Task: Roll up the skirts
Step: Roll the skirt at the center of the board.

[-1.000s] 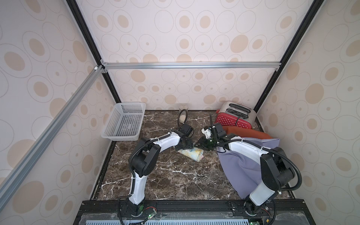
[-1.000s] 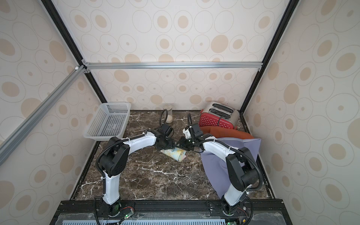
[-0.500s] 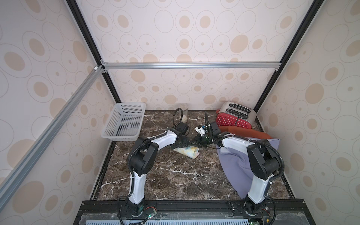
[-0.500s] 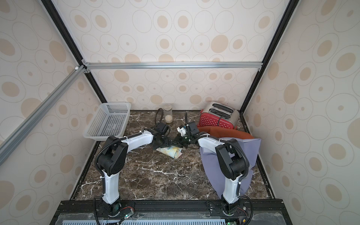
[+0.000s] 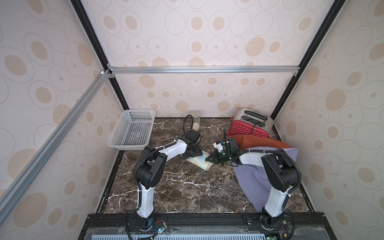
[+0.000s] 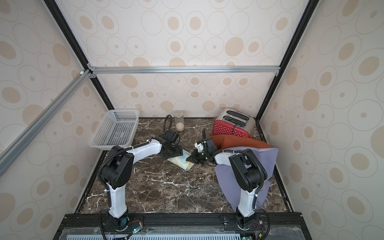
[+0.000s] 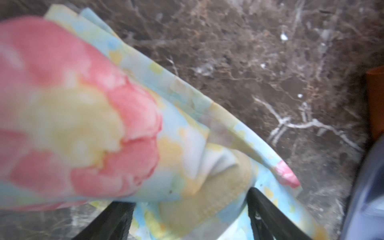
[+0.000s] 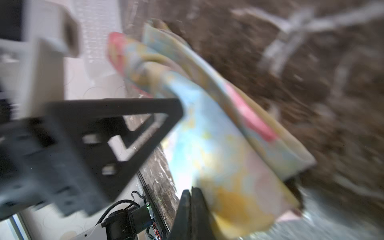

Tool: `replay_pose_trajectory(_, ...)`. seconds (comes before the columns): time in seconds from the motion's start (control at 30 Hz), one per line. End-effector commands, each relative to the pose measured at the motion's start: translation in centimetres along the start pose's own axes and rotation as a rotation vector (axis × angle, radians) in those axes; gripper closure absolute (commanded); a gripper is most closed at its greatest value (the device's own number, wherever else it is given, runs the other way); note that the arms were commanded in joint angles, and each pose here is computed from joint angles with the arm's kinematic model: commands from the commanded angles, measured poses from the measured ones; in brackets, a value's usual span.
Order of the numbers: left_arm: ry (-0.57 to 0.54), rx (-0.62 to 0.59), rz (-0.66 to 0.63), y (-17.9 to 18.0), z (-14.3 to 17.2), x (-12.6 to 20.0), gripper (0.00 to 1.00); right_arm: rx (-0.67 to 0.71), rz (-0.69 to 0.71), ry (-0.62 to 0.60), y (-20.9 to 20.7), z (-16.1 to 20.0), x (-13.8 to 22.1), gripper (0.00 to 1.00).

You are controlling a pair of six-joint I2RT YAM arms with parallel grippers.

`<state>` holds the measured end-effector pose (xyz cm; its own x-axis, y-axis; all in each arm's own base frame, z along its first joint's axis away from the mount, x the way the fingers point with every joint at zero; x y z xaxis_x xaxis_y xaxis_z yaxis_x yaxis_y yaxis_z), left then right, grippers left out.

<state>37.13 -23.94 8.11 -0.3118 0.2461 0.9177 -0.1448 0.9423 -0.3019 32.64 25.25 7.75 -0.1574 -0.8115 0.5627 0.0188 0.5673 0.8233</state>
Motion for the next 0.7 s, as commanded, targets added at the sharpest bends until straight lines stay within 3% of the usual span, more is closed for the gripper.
replay_pose_trajectory(0.0, 0.047, 0.029, 0.033, -0.3, 1.0, 0.0, 0.16, -0.031, -0.030, -0.057, 0.6, -1.2, 0.1, 1.00)
replay_pose_trajectory(0.13, 0.045, 0.026, 0.031, -0.3, 1.0, 0.2, 0.16, -0.049, -0.009, -0.043, 0.4, -1.6, -0.3, 1.00)
replay_pose_trajectory(0.37, 0.031, 0.007, 0.036, -0.8, 0.4, 1.5, 0.15, -0.152, 0.188, 0.042, -3.9, -1.0, -2.0, 1.00)
replay_pose_trajectory(0.6, -0.037, 0.024, 0.121, -1.3, -2.8, 6.2, 0.10, -0.232, 0.247, 0.082, -8.1, 0.3, -3.5, 1.00)
replay_pose_trajectory(0.67, -0.075, 0.040, 0.160, -0.9, -3.9, 8.0, 0.02, -0.231, 0.244, 0.079, -8.2, 0.4, -3.4, 1.00)
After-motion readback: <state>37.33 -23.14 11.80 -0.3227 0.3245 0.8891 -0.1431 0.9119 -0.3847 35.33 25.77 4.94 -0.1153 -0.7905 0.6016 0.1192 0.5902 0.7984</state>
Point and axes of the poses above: each gripper's point midway between its finger pads, its own x axis back along the fingers, its own y axis along the line the jaws close on, z = x × y, the point moved 4 cm from there along x, back along the fingers, and after that the axes turned 2 degrees about x, right-handed, at the moved point
